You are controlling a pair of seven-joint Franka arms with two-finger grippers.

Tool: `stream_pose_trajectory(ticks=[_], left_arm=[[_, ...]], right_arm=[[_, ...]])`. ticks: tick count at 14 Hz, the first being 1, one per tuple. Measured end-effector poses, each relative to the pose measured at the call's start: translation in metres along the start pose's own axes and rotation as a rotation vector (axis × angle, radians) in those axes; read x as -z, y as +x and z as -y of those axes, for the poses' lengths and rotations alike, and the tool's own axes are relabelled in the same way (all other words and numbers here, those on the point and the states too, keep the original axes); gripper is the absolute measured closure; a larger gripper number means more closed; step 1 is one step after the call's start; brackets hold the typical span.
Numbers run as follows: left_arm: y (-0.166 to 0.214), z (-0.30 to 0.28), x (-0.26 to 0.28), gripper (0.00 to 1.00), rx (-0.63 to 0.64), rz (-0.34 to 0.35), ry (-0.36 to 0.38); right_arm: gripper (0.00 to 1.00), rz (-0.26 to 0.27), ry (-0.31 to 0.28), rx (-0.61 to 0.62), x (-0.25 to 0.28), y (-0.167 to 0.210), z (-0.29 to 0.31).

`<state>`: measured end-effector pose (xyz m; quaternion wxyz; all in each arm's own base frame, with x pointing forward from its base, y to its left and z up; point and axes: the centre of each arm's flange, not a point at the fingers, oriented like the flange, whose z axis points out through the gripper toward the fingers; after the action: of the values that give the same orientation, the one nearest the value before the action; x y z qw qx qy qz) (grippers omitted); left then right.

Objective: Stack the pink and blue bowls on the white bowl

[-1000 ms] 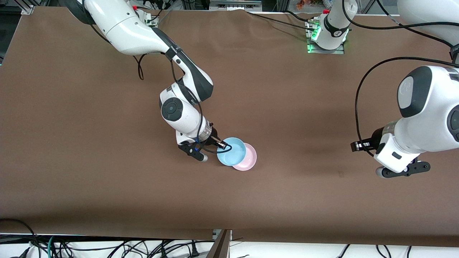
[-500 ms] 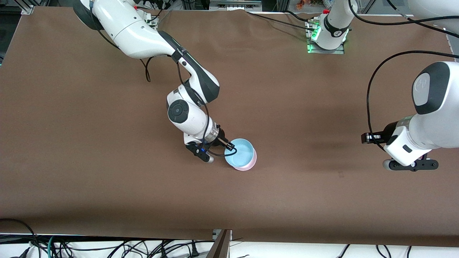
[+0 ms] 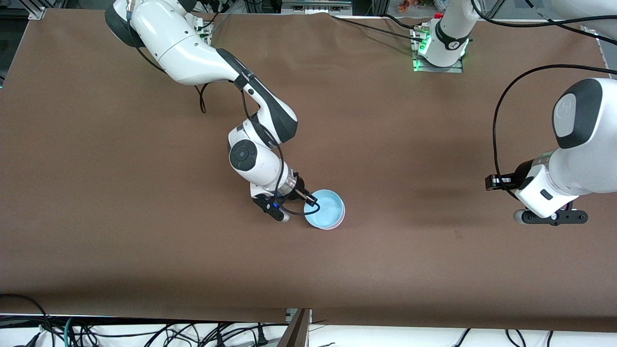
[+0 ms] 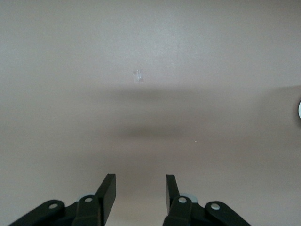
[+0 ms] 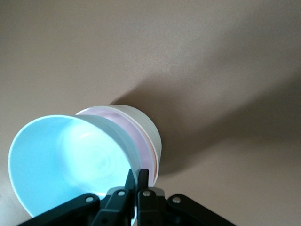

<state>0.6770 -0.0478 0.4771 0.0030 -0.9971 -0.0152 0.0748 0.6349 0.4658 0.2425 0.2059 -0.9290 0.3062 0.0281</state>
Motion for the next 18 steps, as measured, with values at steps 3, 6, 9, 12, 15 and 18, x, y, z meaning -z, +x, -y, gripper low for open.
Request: stream_pose_trajectory(ticks=[3, 6, 9, 12, 15, 18], left_arm=[[-0.014, 0.002, -0.006, 0.48, -0.003, -0.016, -0.002], [-0.025, 0.004, -0.009, 0.47, -0.038, -0.012, 0.0], [-0.028, 0.01, -0.01, 0.45, -0.039, -0.011, 0.0], [-0.029, 0.01, -0.01, 0.45, -0.04, -0.012, 0.0], [-0.029, 0.01, -0.011, 0.41, -0.041, -0.014, 0.0], [-0.028, 0.01, -0.011, 0.27, -0.043, -0.023, -0.001]], right_arm=[[0.97, 0.002, -0.002, 0.0, -0.005, -0.001, -0.001], [0.97, 0.002, -0.005, -0.001, -0.008, -0.001, -0.003], [0.97, 0.004, -0.011, -0.004, -0.014, 0.001, -0.006], [0.97, 0.003, -0.012, -0.005, -0.016, 0.002, -0.007], [0.97, 0.0, -0.012, -0.003, -0.021, 0.002, -0.009], [0.97, -0.006, -0.015, 0.002, -0.022, 0.002, -0.009]])
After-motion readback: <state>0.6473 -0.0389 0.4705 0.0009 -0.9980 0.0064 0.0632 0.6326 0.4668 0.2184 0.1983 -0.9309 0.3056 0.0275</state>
